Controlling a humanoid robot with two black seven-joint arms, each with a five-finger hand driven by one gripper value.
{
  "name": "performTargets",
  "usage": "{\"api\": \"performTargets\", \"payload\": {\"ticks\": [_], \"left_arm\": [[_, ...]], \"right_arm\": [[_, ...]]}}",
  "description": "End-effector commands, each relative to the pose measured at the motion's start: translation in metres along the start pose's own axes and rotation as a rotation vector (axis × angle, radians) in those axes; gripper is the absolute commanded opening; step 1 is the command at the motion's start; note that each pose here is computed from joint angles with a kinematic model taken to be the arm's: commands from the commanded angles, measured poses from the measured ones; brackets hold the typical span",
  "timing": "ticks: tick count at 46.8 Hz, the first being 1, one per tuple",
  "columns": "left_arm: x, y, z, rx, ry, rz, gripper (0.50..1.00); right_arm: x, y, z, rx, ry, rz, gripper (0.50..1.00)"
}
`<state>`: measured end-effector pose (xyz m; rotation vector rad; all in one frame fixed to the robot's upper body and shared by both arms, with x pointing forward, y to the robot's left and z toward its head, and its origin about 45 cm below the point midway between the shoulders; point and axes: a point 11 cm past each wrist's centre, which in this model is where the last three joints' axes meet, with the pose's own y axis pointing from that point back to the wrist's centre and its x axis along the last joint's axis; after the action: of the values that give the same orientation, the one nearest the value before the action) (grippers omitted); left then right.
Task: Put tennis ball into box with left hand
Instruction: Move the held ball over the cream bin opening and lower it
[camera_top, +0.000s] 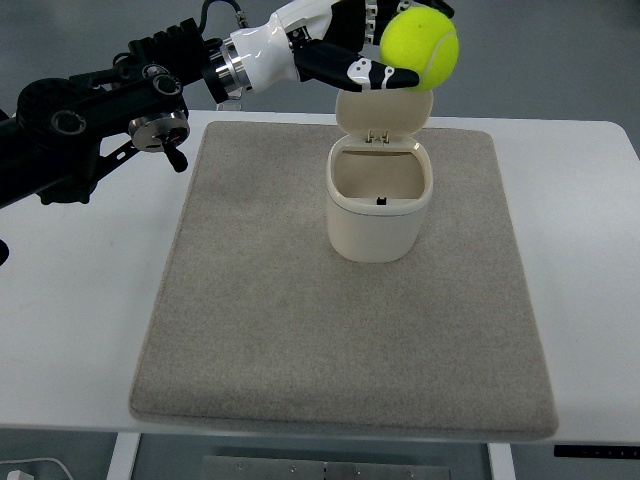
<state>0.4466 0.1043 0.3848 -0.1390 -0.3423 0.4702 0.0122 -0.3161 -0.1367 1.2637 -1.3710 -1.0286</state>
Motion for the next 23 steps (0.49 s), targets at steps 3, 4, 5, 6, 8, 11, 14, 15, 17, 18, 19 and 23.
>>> {"api": "performTargets", "payload": {"ticks": [3,4,5,6,8,11,14,15,17,18,19,23], "left_arm": [[-0.003,0.003,-0.008,0.024,0.003,-0.005,0.585],[-0.002,0.004,-0.010,0.031,0.001,-0.005,0.585],[-0.002,0.005,-0.012,0.036,0.000,-0.005,0.585],[-0.003,0.006,-0.014,0.043,0.001,-0.006,0.585],[-0.004,0.008,-0.018,0.052,0.006,-0.009,0.585],[-0.006,0.010,-0.023,0.064,0.012,-0.011,0.585],[-0.006,0.013,-0.028,0.079,0.012,-0.010,0.587],[-0.007,0.015,-0.031,0.089,0.014,-0.012,0.589],[-0.008,0.019,-0.038,0.111,0.013,-0.014,0.598],[-0.008,0.020,-0.040,0.119,0.012,-0.015,0.602],[-0.009,0.021,-0.042,0.126,0.013,-0.018,0.604],[-0.010,0.024,-0.048,0.147,0.010,-0.021,0.615]], "right_arm": [[0.000,0.000,0.000,0.000,0.000,0.000,0.938],[0.000,0.000,0.000,0.000,0.000,0.000,0.938],[0.000,0.000,0.000,0.000,0.000,0.000,0.938],[0.000,0.000,0.000,0.000,0.000,-0.001,0.938],[0.000,0.000,0.000,0.000,0.000,0.000,0.938],[0.000,0.000,0.000,0.000,0.000,0.000,0.938],[0.000,0.000,0.000,0.000,0.000,-0.001,0.938],[0.000,0.000,0.000,0.000,0.000,0.000,0.938],[0.000,0.000,0.000,0.000,0.000,0.000,0.938],[0.000,0.000,0.000,0.000,0.000,0.000,0.938],[0.000,0.000,0.000,0.000,0.000,0.000,0.938],[0.000,0.000,0.000,0.000,0.000,-0.001,0.938]]}}
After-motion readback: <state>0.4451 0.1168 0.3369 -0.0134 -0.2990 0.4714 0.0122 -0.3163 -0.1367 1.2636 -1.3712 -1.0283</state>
